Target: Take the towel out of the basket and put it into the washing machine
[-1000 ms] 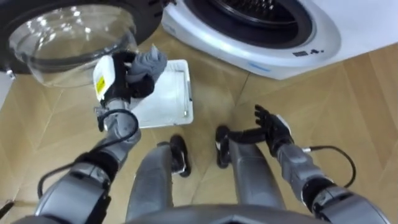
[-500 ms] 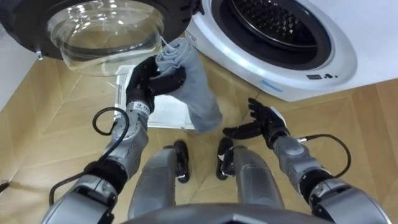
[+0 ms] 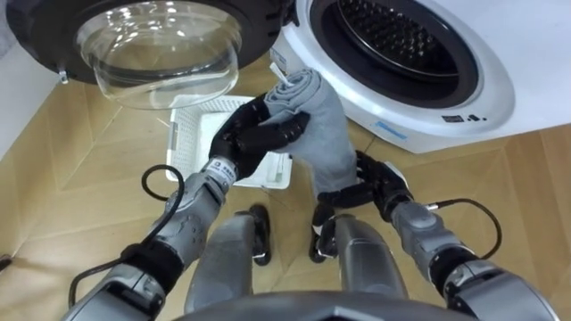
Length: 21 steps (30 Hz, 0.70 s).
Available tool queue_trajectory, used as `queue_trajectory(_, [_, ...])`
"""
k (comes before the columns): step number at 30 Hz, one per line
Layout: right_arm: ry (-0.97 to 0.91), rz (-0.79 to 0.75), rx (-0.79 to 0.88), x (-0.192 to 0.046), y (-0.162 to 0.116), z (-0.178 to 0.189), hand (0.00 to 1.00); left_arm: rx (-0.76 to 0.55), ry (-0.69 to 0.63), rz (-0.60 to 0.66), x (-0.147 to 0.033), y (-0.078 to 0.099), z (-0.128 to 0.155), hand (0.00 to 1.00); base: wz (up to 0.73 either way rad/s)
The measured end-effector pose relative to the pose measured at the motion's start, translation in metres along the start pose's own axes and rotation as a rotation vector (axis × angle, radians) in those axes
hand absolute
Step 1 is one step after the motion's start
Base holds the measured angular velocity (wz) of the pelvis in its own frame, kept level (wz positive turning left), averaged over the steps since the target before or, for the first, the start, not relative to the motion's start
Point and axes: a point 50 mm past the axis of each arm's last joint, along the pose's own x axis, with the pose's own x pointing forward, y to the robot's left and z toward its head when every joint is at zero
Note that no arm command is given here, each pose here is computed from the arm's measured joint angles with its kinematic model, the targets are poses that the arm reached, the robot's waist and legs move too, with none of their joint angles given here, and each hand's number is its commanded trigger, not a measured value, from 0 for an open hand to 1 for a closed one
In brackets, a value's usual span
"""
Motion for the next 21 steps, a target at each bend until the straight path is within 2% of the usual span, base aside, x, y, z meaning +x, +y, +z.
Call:
queue_trajectory(7, [0.01,-0.001,-0.008,-0.001,-0.001,-0.004,0.01,-0.021,0.022,-0.057,0.0,-0.003,-0.002,1.0,0.0])
queue_trajectory(8, [0.014,-0.002,-0.008,-0.002,-0.002,-0.005,0.63,-0.031,0.027,-0.062,0.0,-0.004,-0.003,1.0,0.03])
queue_trajectory(9, [0.018,-0.003,-0.008,-0.002,-0.002,-0.007,1.0,-0.035,0.029,-0.064,0.001,-0.005,-0.004,1.0,0.05])
queue_trajectory(21, [0.089,-0.018,-0.019,-0.004,-0.006,-0.017,1.0,-0.119,0.033,-0.177,0.008,-0.026,-0.007,1.0,0.01])
